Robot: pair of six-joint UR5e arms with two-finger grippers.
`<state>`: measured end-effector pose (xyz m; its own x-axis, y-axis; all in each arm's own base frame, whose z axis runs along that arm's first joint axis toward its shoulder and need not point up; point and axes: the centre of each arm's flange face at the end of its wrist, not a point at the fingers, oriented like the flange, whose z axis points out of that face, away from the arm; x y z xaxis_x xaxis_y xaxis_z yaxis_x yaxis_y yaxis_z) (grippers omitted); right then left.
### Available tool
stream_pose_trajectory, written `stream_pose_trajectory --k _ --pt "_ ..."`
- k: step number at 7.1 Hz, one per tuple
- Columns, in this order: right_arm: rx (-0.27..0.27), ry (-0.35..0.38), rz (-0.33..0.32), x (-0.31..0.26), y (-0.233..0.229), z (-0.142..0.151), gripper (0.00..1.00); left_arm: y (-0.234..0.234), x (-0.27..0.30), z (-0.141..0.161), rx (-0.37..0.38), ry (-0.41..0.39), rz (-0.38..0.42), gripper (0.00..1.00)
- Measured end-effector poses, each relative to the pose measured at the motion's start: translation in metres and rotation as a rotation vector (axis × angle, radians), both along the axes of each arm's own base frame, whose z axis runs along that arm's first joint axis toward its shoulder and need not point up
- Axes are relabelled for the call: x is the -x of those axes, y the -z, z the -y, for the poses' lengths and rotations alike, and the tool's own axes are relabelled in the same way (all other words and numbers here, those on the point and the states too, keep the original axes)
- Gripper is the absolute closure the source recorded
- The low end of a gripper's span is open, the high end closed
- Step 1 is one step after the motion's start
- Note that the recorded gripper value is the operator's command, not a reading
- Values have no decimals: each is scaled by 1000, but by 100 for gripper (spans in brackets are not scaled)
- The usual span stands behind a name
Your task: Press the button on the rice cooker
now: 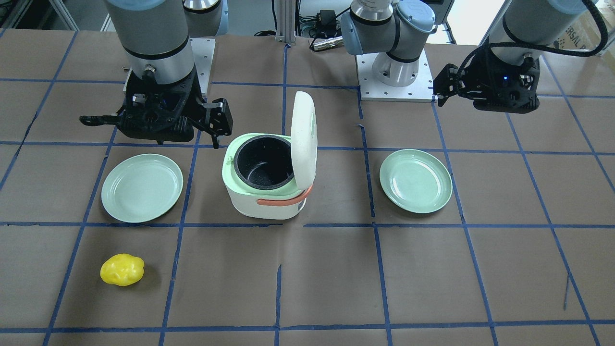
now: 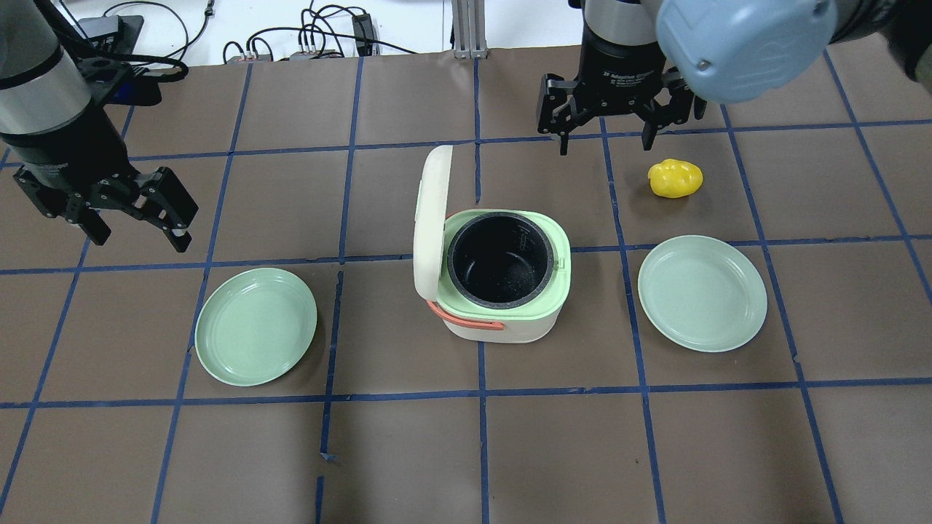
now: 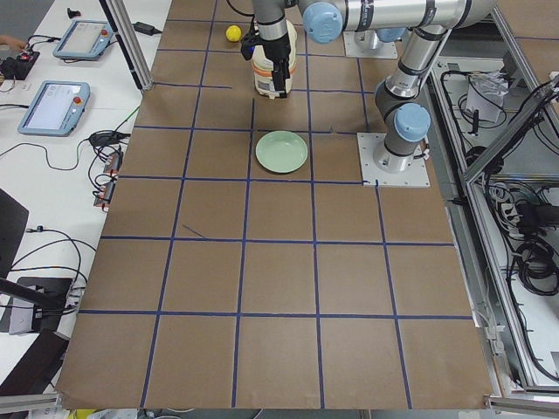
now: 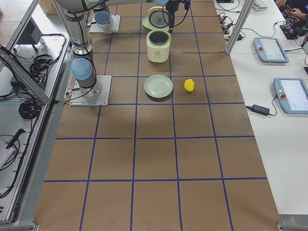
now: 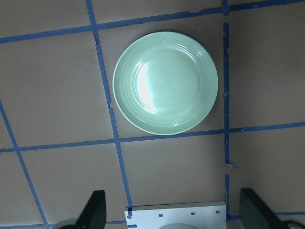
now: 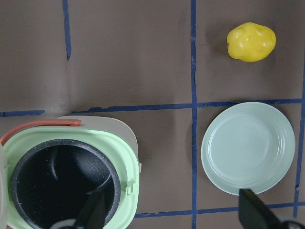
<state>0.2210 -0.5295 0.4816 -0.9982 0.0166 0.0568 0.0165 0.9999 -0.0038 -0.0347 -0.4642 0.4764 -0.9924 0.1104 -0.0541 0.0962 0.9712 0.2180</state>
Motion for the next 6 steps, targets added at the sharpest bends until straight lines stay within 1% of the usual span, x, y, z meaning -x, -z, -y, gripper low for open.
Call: stream_pose_trajectory --k 2,3,5,6 --pt "-5 -62 9 24 2 11 0 0 0 0 0 0 0 0" --pt "-9 -65 23 40 3 17 0 0 0 0 0 0 1 0" --pt "-24 -53 83 58 7 22 0 0 0 0 0 0 0 0" --pt "-26 -57 89 60 7 22 0 0 0 0 0 0 0 0"
